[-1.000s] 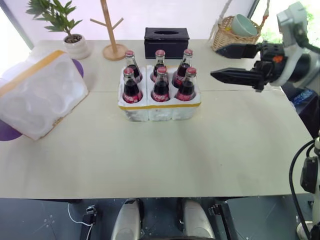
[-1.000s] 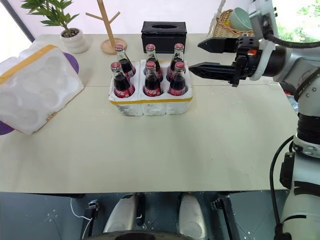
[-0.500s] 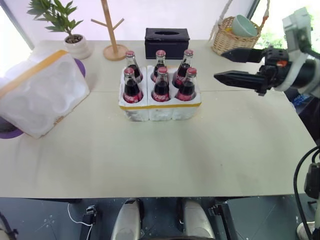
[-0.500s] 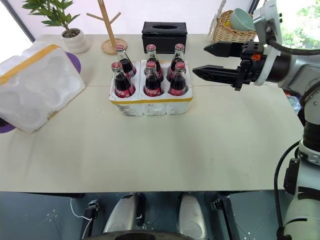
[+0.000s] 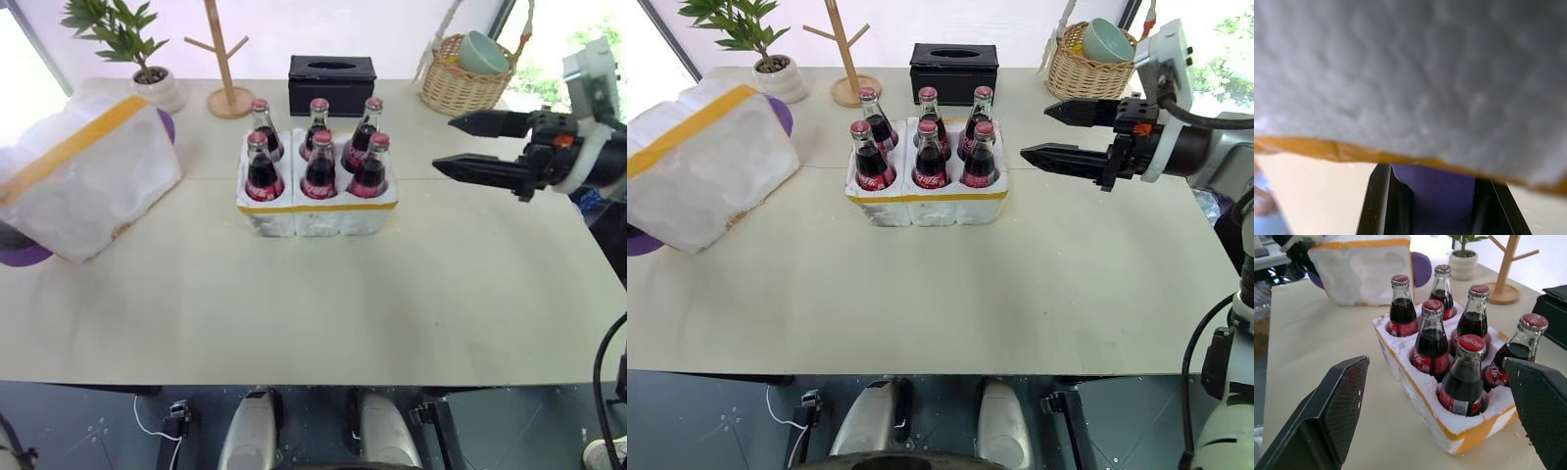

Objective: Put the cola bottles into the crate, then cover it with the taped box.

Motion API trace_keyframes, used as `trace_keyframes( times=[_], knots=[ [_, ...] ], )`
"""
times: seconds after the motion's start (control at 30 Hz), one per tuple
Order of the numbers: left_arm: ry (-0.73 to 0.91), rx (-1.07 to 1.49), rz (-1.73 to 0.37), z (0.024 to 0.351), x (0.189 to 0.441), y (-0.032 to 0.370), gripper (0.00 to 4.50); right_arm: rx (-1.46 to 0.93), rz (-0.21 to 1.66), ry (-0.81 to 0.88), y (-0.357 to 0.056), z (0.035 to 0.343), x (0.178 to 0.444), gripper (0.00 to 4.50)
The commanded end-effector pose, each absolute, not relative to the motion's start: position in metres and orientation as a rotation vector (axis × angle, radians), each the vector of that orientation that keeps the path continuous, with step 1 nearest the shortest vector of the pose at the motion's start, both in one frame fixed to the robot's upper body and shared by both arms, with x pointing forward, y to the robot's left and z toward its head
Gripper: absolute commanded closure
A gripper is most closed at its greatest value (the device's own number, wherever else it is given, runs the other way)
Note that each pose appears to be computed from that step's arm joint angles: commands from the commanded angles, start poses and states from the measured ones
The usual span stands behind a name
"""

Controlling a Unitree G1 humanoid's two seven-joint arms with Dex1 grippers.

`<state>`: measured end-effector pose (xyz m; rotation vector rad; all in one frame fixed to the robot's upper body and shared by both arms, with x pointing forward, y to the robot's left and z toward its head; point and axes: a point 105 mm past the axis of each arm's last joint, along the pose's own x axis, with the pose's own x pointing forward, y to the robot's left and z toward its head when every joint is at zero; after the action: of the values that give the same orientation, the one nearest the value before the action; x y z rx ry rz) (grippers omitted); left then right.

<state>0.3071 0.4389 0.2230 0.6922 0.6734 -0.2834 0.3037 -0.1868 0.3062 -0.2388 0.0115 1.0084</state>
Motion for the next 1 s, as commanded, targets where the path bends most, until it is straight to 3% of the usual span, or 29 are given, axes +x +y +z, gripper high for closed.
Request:
trace_keyframes(
  times=[0.03,0.13,0.27,0.5,0.73,1.0],
  knots=[
    [0.378,0.912,-0.247,0.286,0.323,0.422,4.11,-0.276,0.968,-0.038,-0.192,0.317,0.301,0.00],
    [0.179,0.982,-0.276,0.317,0.334,0.395,4.11,-0.271,0.963,-0.040,-0.192,0.315,0.300,0.00],
    [-0.134,1.164,-0.317,0.356,0.351,0.325,4.11,-0.251,0.949,-0.046,-0.191,0.311,0.302,0.00],
    [-0.447,1.388,-0.308,0.375,0.366,0.225,4.11,-0.230,0.907,-0.042,-0.197,0.306,0.301,0.00],
    [-0.481,1.721,-0.293,0.340,0.381,0.181,4.11,-0.197,0.847,-0.049,-0.208,0.301,0.294,0.00],
    [-0.378,1.880,-0.246,0.311,0.384,0.179,4.11,-0.166,0.808,-0.059,-0.215,0.295,0.288,0.00]
  ],
)
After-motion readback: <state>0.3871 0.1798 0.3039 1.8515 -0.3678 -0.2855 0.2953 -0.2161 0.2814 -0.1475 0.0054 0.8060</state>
